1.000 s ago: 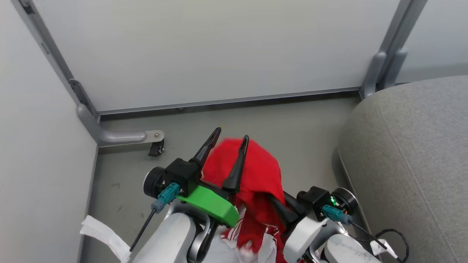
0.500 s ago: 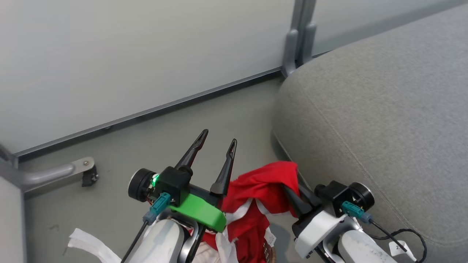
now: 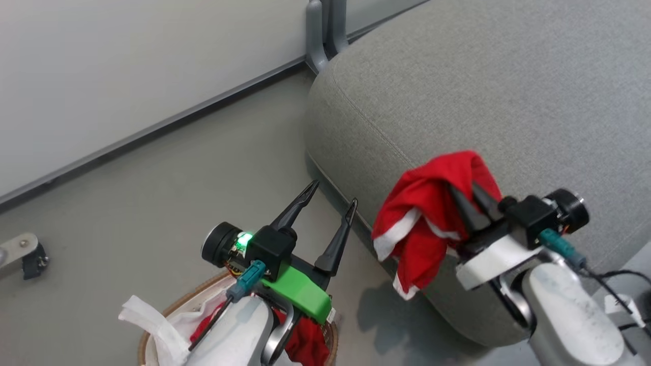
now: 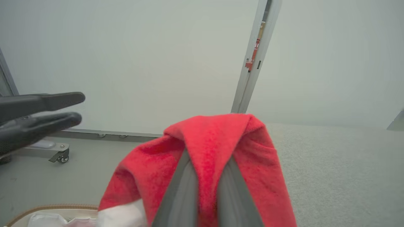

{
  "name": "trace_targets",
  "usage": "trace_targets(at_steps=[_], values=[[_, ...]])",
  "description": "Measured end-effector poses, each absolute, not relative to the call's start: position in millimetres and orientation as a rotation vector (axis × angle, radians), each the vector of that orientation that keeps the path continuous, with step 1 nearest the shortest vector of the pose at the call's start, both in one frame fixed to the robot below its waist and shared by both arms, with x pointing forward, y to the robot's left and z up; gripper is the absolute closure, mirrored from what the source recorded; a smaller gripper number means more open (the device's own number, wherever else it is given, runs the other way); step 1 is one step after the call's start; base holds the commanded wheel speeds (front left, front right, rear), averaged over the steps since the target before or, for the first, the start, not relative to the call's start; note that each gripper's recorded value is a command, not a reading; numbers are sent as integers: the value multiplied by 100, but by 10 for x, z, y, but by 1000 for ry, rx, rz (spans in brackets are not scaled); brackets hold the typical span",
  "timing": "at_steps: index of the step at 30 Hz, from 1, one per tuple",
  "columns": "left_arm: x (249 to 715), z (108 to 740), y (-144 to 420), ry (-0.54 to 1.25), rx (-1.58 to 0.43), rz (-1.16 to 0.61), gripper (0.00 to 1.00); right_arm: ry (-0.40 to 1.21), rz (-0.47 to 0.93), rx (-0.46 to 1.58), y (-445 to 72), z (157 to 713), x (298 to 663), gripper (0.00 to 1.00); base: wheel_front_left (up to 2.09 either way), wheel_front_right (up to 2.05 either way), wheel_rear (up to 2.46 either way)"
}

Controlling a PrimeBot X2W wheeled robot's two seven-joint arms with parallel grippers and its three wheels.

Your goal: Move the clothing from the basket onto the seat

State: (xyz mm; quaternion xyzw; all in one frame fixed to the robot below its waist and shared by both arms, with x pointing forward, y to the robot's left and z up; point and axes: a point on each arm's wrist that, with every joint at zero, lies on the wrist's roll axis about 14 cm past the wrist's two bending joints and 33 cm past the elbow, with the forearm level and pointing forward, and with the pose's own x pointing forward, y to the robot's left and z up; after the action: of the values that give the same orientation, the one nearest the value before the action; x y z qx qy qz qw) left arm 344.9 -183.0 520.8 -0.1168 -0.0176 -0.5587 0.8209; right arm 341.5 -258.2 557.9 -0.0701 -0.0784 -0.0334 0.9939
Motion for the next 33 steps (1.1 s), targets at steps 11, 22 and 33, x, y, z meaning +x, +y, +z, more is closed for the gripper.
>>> trace_targets(at_steps=[11, 22, 33], values=[[3742, 4674, -1810, 61, -273, -1224, 0, -201, -131, -515, -3413, 6310, 4032, 100, 0, 0, 0], [4082, 4229, -1741, 99, -316, -1210, 0, -73, -222, -750, -4145, 6443, 4763, 100, 0, 0, 0], [4408, 3974, -1472, 93, -334, -1132, 0, 181, -357, -614, -4623, 5268, 5056, 100, 0, 0, 0]])
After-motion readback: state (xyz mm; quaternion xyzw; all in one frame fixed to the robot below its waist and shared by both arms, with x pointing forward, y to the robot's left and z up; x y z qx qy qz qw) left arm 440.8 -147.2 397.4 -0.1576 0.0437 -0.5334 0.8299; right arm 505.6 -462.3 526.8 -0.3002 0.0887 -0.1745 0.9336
